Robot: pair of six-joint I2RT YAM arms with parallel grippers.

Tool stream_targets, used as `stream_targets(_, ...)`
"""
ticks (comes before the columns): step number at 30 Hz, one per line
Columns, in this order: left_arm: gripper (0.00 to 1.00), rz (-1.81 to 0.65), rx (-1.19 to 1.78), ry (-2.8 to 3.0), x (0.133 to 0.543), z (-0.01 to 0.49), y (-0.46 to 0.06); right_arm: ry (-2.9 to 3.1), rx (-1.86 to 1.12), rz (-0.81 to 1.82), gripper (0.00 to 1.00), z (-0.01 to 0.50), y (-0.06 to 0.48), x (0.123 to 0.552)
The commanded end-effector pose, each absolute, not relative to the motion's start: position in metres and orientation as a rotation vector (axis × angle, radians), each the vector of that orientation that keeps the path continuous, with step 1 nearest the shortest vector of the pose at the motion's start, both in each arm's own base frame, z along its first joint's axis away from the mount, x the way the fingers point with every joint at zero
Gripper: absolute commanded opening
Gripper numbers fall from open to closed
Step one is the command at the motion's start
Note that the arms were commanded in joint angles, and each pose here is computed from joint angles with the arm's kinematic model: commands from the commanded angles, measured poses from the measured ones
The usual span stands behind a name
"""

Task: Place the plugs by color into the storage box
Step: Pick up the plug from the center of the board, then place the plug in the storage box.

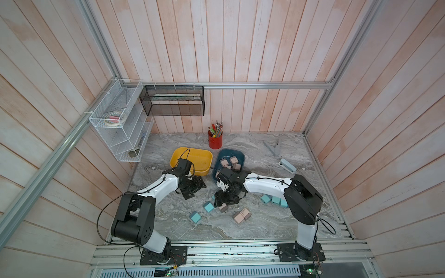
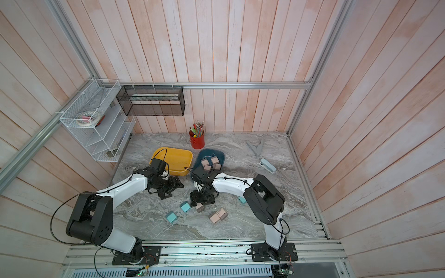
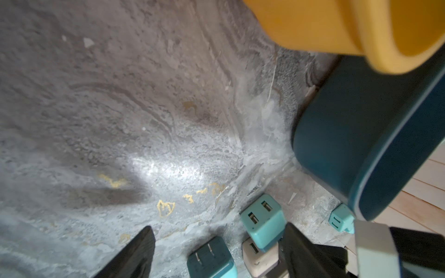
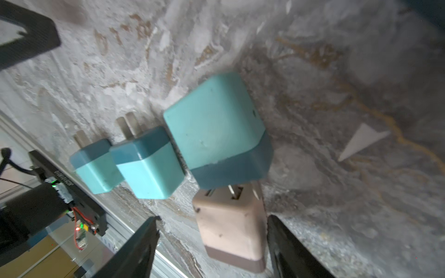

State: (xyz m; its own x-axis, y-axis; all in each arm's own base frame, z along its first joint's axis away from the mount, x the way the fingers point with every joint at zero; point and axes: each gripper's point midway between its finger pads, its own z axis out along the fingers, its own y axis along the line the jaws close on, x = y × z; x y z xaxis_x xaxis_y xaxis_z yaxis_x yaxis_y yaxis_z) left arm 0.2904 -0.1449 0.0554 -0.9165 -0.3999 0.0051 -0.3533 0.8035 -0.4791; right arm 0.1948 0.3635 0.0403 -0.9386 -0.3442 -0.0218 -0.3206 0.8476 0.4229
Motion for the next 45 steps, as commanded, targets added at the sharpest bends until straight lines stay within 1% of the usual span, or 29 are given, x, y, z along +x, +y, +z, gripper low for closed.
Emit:
stream_targets(1, 0.85, -0.770, -0.614, 2.866, 0.291, 0.057, -0.145, -3.013, 0.515, -0.421, 0.72, 0.024, 0.338, 0.196)
stream_targets(6, 0.85, -0.769, -0.613, 2.870, 0.288, 0.054, -0.144, -3.028, 0.565, -0.341, 0.70, 0.015, 0.333, 0.193)
stream_targets(14, 0.85, -0.774, -0.613, 2.872, 0.285, 0.052, -0.145, -3.046, 0.641, -0.312, 0.64, 0.012, 0.339, 0.198)
stream_targets(16, 0.85, -0.774, -0.613, 2.870, 0.285, 0.051, -0.145, -3.039, 0.661, -0.304, 0.60, 0.009, 0.341, 0.198)
stream_targets(18, 0.85, -0.776, -0.614, 2.869, 0.285, 0.052, -0.145, -3.030, 0.679, -0.298, 0.54, 0.006, 0.343, 0.196)
stream_targets(22, 0.85, -0.776, -0.610, 2.865, 0.287, 0.053, -0.145, -3.031, 0.699, -0.295, 0.38, 0.010, 0.342, 0.195)
stream_targets(25, 0.85, -0.779, -0.608, 2.860, 0.288, 0.054, -0.145, -3.069, 0.694, -0.325, 0.35, 0.031, 0.345, 0.205)
stream_targets(31, 0.85, -0.788, -0.605, 2.856, 0.293, 0.054, -0.147, -3.177, 0.634, -0.423, 0.34, 0.103, 0.349, 0.245)
stream_targets(34, 0.85, -0.796, -0.612, 2.846, 0.298, 0.055, -0.149, -3.242, 0.590, -0.436, 0.34, 0.135, 0.340, 0.276)
stream_targets(36, 0.85, -0.800, -0.608, 2.843, 0.301, 0.056, -0.150, -3.281, 0.550, -0.458, 0.33, 0.151, 0.330, 0.304)
stream_targets(39, 0.85, -0.802, -0.604, 2.838, 0.306, 0.058, -0.151, -3.342, 0.502, -0.461, 0.33, 0.161, 0.311, 0.355)
stream_targets(42, 0.85, -0.804, -0.603, 2.837, 0.310, 0.059, -0.152, -3.348, 0.488, -0.444, 0.33, 0.153, 0.297, 0.404)
stream_targets(45, 0.85, -0.807, -0.601, 2.835, 0.311, 0.063, -0.153, -3.371, 0.497, -0.480, 0.33, 0.154, 0.297, 0.444)
